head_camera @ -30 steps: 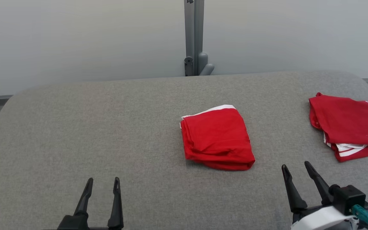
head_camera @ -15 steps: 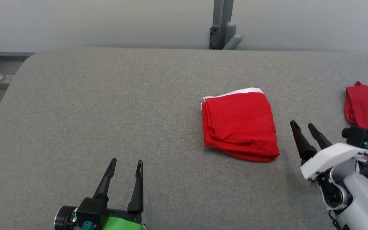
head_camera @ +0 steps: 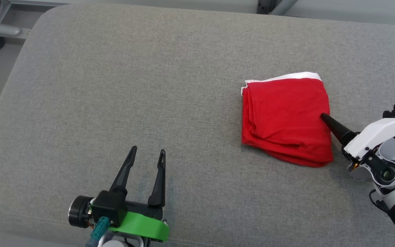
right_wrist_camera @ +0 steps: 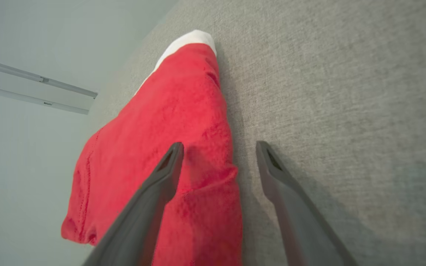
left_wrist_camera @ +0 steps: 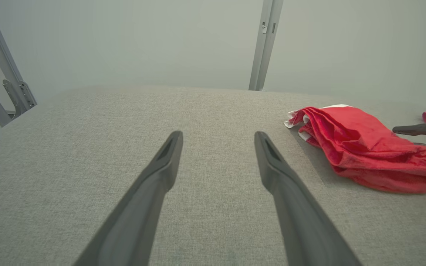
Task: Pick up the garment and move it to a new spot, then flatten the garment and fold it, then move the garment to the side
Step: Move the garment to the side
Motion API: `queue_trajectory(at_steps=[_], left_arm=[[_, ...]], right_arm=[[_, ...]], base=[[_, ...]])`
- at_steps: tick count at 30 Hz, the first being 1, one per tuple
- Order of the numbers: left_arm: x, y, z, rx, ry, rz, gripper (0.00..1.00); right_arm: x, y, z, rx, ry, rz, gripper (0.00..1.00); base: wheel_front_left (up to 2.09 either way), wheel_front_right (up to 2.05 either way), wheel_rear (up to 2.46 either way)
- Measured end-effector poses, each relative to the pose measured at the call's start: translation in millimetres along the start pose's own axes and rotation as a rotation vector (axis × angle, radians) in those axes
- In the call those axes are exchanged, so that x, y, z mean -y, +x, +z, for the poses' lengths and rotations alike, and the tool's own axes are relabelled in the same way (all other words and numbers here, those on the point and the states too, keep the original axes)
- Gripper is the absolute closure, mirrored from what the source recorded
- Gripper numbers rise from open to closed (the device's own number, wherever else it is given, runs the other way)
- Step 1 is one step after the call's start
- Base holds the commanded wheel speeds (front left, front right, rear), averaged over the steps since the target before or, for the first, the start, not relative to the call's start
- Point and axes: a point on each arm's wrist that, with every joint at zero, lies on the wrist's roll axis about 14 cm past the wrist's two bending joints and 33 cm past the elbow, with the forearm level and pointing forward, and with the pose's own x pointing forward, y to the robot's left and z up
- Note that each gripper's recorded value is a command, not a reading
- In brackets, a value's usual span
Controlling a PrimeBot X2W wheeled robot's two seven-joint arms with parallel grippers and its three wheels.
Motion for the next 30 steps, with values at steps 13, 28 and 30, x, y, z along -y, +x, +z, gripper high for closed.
queue_trajectory(at_steps=[13, 28, 30], left_arm=[[-7.6, 0.7, -4.1, -0.016, 0.015, 0.024, 0.0], [35.3, 22.6, -2.9, 0.006, 0.034, -0.145, 0.0], [45.0, 28.1, -4.1, 0.006, 0.029, -0.18, 0.0]], right_arm=[[-19.7, 21.5, -4.7, -0.061, 0.086, 0.07, 1.0], [25.4, -56.1, 60.4, 0.031, -0.281, -0.077, 1.0], [34.3, -69.7, 74.0, 0.057, -0.332, -0.112, 1.0]], base=[[0.0, 0.0, 0.0], [0.0, 0.0, 0.0], [0.0, 0.0, 0.0]])
